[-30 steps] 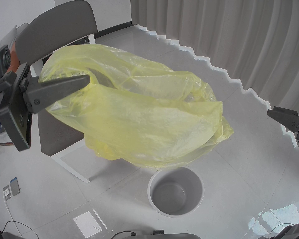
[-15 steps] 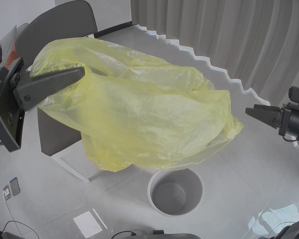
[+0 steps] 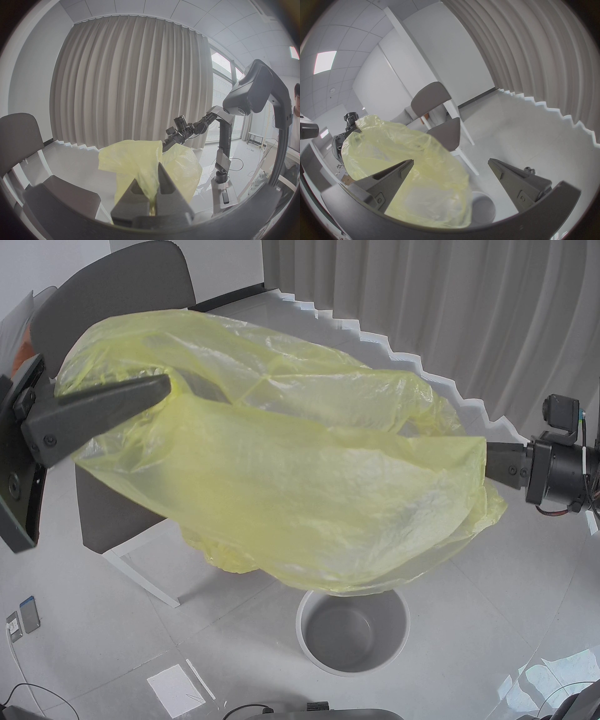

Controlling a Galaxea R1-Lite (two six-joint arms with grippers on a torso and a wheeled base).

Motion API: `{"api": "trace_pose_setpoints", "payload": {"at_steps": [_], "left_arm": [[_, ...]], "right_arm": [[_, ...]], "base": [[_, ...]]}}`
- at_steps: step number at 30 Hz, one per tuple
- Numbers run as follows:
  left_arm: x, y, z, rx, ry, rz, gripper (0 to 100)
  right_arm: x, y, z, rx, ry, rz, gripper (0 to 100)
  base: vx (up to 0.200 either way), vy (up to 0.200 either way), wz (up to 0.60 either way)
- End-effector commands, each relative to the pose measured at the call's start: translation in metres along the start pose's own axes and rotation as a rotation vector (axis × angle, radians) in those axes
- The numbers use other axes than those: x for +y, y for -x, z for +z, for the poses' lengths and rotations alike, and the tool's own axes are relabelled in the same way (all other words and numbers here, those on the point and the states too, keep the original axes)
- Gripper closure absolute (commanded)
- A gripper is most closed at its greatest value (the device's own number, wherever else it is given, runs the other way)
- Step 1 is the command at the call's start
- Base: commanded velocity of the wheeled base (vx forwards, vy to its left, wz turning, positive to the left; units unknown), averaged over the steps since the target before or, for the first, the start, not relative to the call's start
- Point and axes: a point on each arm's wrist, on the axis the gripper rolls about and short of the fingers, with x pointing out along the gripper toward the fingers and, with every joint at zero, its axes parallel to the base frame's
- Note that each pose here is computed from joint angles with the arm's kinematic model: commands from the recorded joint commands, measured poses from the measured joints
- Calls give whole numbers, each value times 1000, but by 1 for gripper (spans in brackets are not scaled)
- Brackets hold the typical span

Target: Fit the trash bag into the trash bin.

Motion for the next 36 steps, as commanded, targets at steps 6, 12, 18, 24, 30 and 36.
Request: {"api": "trace_pose_setpoints", "payload": {"at_steps": [6, 12, 18, 24, 30, 36], "left_arm": [[0, 1, 1, -7, -16, -1, 100], [-1, 1, 2, -10, -18, -2, 100], [-1, 2, 3, -22, -22, -19, 100], [-2, 3, 4, -25, -23, -20, 100], [-1, 3, 4, -27, -25, -19, 100], [-1, 3, 5, -28, -24, -17, 100]], "right_arm": [[-5, -23, -12, 61, -20, 18, 0], [-5, -31, -15, 64, -13, 38, 0], [-6, -40, -17, 64, -12, 44, 0], [-5, -48, -18, 76, -12, 60, 0], [-5, -49, -18, 59, -2, 65, 100], [-5, -49, -20, 69, -8, 65, 100]], "base": [[0, 0, 0], [0, 0, 0], [0, 0, 0], [0, 0, 0], [0, 0, 0], [0, 0, 0]]}}
